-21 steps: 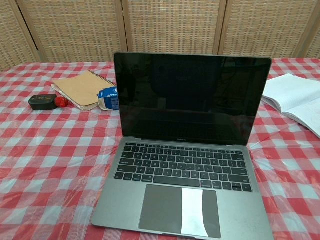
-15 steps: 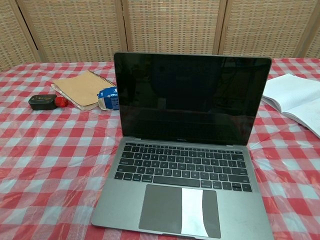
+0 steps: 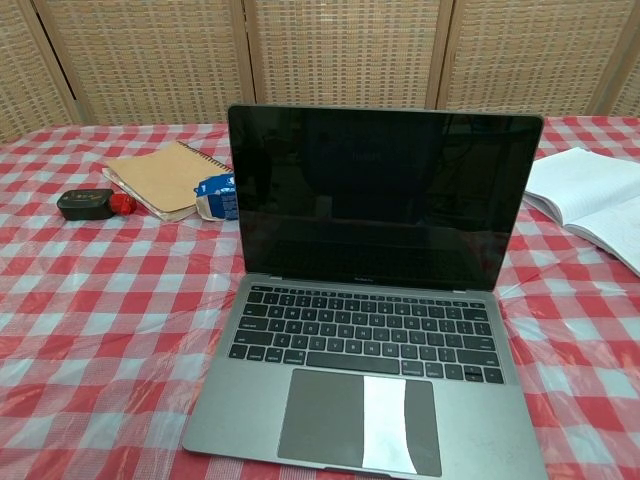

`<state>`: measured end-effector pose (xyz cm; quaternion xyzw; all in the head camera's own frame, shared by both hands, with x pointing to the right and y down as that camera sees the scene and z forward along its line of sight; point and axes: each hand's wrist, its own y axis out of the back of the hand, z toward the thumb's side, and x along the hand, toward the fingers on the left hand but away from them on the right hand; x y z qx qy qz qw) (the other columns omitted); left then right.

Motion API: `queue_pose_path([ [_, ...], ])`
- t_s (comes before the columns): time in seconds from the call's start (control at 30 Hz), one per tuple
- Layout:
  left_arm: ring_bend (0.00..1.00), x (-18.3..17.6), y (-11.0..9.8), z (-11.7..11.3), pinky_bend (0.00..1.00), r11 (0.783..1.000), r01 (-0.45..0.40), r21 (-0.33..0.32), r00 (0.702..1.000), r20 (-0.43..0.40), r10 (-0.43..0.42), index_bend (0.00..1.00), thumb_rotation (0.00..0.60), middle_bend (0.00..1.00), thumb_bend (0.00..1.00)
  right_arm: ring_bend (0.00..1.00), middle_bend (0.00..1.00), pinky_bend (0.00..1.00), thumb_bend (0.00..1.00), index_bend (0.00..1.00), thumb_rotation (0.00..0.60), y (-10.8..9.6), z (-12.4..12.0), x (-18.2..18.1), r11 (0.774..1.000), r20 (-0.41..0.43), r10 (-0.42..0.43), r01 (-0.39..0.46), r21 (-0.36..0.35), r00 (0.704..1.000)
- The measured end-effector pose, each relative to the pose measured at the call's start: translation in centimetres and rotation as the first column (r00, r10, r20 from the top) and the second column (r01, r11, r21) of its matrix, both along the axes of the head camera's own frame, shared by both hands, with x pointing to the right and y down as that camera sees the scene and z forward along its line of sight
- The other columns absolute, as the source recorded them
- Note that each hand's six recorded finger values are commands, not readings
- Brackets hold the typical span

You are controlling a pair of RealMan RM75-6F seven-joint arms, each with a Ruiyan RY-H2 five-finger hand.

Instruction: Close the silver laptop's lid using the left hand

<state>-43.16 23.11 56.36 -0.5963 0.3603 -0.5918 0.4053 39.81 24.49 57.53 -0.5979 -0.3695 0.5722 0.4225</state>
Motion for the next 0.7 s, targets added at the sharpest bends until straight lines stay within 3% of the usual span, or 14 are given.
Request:
queue_pose_path([
  [0.7, 0.00, 0.24, 0.13, 0.18, 0.00, 1.000, -0.007, -0.026, 1.000, 0.002, 0.007, 0.00, 0.600, 0.00, 0.00, 0.00, 0.00, 0.00, 0.43, 0.00, 0.600, -0.02, 0.04, 0.10, 1.000, 0.002, 0.010, -0.010, -0.001, 1.000],
])
